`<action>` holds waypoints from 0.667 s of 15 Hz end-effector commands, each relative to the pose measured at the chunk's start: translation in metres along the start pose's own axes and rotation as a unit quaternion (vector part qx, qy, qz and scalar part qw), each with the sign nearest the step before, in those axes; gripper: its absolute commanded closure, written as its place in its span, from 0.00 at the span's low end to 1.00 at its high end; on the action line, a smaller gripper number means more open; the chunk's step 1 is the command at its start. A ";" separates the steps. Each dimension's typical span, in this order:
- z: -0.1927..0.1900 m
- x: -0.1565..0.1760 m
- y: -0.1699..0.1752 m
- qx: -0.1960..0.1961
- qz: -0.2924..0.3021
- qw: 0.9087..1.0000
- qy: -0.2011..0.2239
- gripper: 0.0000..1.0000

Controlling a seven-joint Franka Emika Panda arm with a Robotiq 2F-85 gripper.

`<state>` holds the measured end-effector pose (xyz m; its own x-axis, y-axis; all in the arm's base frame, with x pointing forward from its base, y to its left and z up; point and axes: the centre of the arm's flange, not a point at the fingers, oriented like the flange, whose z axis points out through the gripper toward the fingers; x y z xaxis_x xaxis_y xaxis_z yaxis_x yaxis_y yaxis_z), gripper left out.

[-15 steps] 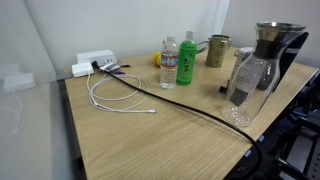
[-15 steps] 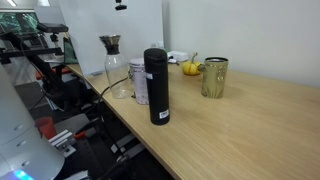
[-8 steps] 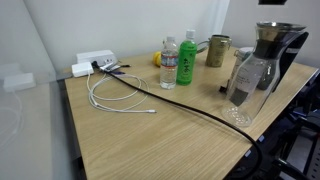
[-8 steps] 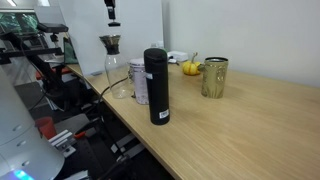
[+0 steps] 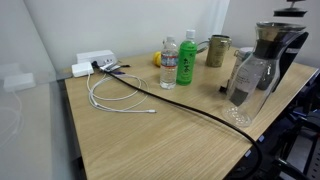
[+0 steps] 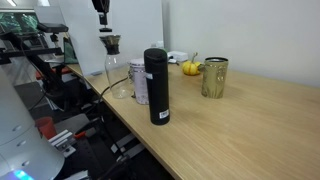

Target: Pick up the silver lid from the left side of the table and place it on top of the clear bottle

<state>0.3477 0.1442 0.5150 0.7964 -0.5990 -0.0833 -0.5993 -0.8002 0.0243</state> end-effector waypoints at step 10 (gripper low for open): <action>0.046 0.042 0.007 0.039 0.030 0.998 0.037 0.99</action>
<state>0.3708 0.1140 0.4731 0.7504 -0.6610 -0.0093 -0.6609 -0.7498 -0.0315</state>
